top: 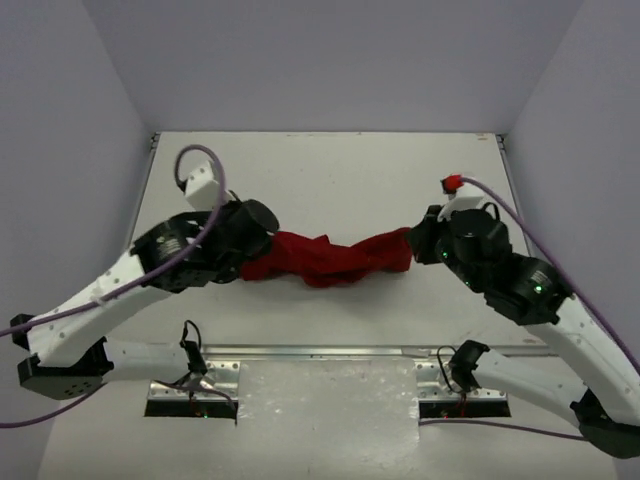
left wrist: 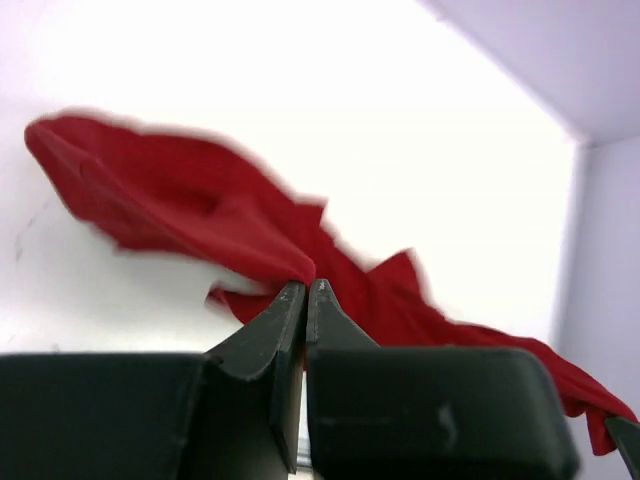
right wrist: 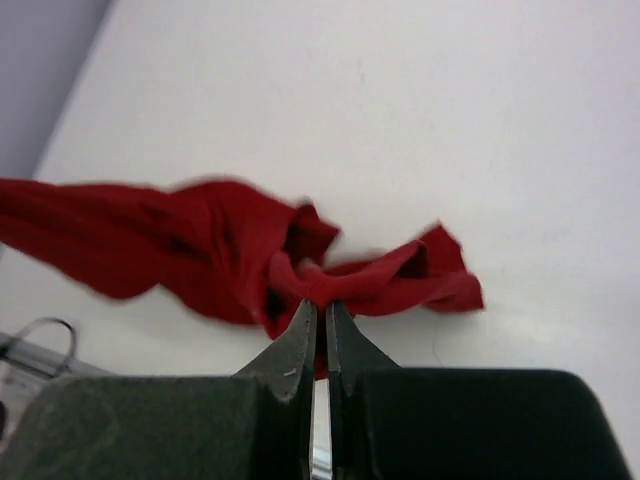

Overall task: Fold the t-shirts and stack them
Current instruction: Flatten out the tshirt

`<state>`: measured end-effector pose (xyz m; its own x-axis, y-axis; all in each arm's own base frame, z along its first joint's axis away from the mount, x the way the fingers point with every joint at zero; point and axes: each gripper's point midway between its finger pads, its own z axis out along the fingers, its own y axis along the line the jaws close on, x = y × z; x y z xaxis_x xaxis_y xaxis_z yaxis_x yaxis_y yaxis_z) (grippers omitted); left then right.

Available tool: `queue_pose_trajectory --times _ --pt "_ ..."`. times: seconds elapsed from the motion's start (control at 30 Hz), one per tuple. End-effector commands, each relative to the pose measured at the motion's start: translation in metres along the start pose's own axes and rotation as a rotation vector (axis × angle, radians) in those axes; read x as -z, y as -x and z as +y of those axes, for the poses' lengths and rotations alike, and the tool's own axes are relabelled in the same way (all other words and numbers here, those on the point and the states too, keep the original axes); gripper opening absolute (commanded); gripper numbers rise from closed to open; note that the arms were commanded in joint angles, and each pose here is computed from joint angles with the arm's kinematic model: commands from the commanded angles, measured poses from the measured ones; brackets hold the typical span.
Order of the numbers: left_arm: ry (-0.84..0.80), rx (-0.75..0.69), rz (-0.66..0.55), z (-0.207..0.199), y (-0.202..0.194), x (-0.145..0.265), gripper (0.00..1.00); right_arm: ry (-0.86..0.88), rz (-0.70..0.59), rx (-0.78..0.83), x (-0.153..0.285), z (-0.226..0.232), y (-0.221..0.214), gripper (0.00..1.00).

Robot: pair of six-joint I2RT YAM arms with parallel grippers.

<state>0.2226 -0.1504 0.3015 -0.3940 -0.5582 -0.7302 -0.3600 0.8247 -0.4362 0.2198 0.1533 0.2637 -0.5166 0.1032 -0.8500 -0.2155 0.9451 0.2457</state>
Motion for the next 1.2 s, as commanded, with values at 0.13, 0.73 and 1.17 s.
queue_pose_trajectory --times 0.13,0.73,1.17 --pt "-0.213 -0.008 -0.316 -0.054 0.18 0.097 0.0 -0.165 -0.294 0.103 0.126 -0.036 0.15 0.01" --pt "-0.225 0.011 -0.463 -0.02 0.2 0.104 0.0 -0.473 0.138 0.222 -0.004 -0.097 0.068 0.01" --pt "-0.042 -0.122 -0.325 -0.031 0.105 0.004 0.0 -0.005 0.292 0.177 -0.094 0.004 -0.009 0.56"
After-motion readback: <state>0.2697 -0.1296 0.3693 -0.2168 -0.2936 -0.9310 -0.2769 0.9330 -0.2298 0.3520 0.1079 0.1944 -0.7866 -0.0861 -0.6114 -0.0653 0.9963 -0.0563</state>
